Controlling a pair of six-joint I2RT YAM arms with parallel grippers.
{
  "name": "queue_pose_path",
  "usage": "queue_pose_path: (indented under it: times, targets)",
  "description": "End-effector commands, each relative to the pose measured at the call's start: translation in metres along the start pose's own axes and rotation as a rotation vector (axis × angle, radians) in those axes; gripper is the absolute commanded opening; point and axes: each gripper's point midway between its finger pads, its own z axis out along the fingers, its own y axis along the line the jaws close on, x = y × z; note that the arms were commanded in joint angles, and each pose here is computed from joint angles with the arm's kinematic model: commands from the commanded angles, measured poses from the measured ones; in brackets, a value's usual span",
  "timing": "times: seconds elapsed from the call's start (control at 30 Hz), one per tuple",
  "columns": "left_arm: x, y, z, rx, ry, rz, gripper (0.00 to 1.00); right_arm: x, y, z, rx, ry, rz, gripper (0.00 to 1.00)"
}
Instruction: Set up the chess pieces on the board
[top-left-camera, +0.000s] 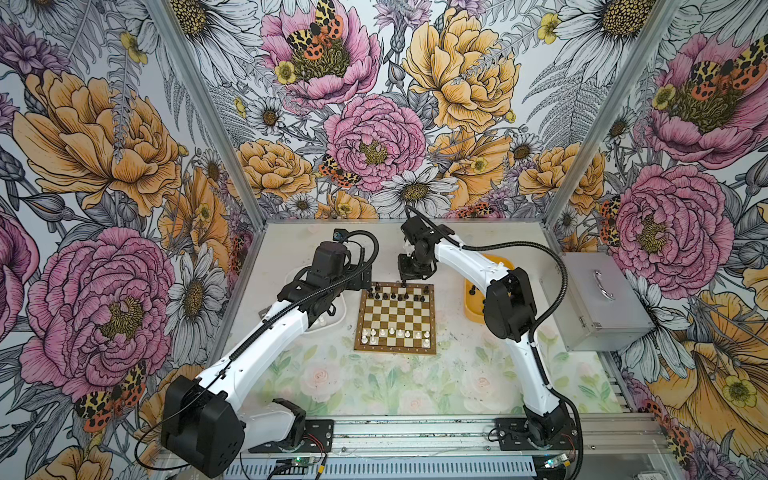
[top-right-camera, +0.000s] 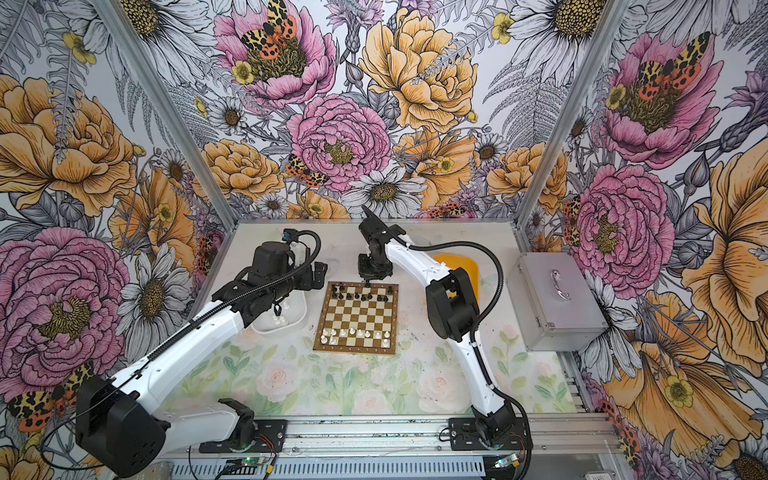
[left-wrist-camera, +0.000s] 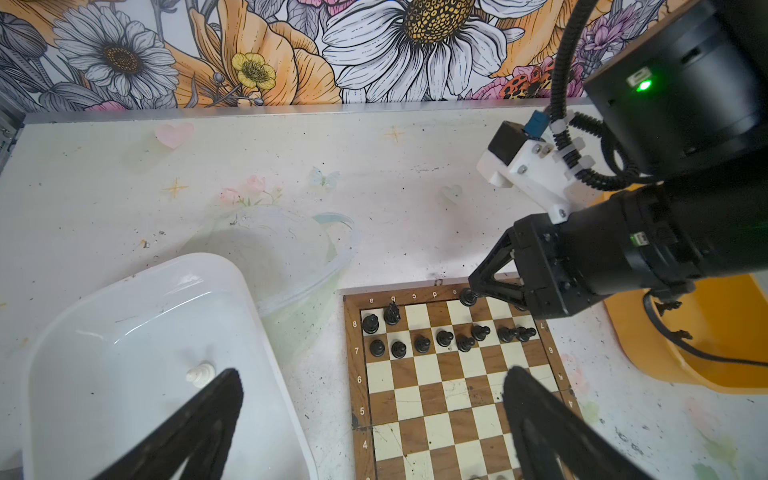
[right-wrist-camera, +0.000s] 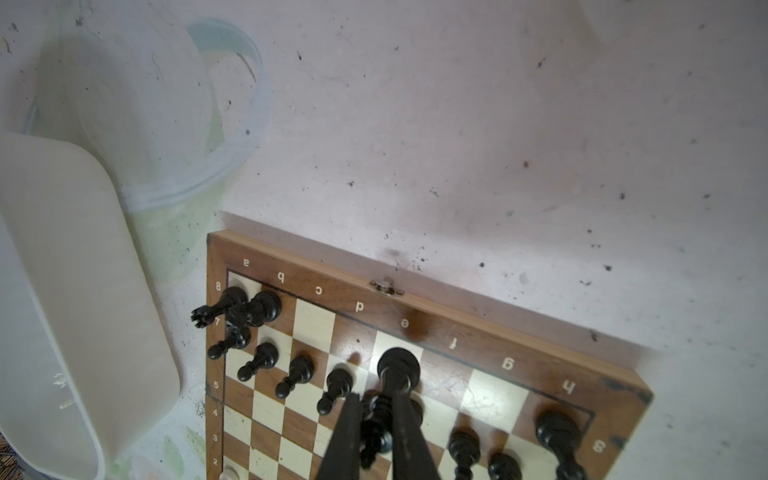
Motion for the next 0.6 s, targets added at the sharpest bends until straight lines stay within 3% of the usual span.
queue_pose_path:
  times: [0.0,0.57]
  targets:
    - [-0.0067,-0.0029,0.0027,0.025,-0.015,-0.011,0.99,-0.0017,0.0008,0.0016,0.017,-0.004,-0.004,0.02]
    - [-0.0097,-0.0032,0.0042,0.031,-0.017,-0.008,0.99,0.0045,0.0021,0.0046,0.026,0.016,-0.012,0.01]
